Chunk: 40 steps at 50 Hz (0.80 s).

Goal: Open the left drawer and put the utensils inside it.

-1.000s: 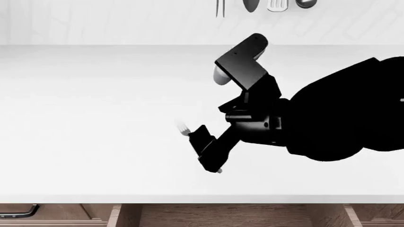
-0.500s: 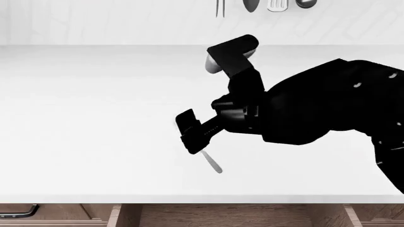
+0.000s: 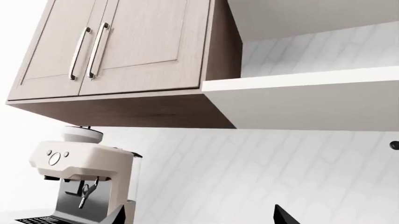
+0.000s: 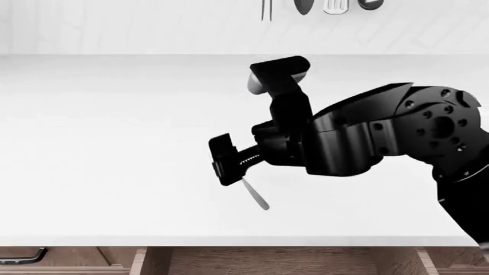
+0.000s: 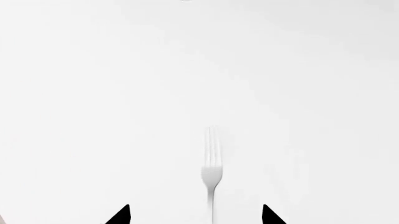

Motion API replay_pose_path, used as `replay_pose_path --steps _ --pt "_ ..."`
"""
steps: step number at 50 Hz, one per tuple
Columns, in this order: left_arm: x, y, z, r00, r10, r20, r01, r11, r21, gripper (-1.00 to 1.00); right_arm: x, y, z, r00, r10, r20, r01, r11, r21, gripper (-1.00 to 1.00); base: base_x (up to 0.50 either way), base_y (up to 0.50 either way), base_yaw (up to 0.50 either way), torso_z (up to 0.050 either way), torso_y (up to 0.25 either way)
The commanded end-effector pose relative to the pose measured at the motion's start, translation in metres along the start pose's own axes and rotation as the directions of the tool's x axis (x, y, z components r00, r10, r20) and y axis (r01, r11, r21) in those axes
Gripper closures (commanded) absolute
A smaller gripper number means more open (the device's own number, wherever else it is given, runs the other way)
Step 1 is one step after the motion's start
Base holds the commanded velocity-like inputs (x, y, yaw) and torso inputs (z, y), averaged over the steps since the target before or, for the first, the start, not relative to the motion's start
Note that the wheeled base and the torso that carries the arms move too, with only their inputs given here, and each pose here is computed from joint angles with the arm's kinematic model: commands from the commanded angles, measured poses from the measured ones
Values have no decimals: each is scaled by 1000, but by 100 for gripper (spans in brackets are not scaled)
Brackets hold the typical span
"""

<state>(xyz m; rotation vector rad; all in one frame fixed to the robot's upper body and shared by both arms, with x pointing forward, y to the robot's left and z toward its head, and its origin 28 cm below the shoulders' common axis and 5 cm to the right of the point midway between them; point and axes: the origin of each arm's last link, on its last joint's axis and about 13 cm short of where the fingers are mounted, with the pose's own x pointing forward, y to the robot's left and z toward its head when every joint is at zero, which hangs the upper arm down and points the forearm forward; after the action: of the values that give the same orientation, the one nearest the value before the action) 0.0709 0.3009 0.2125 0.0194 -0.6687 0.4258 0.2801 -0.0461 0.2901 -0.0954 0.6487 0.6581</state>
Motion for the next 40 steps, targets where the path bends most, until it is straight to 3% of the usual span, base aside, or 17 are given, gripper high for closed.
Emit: replay_pose_path --steps 1,40 --pt "-1 1 0 1000 2 2 -2 1000 -1 -100 7 -1 0 1000 -14 -4 14 998 54 -100 0 0 0 0 0" --pt "-1 0 0 1000 2 1 -2 1000 -1 -100 36 -9 -12 997 -42 -66 49 994 95 -100 0 0 0 0 0"
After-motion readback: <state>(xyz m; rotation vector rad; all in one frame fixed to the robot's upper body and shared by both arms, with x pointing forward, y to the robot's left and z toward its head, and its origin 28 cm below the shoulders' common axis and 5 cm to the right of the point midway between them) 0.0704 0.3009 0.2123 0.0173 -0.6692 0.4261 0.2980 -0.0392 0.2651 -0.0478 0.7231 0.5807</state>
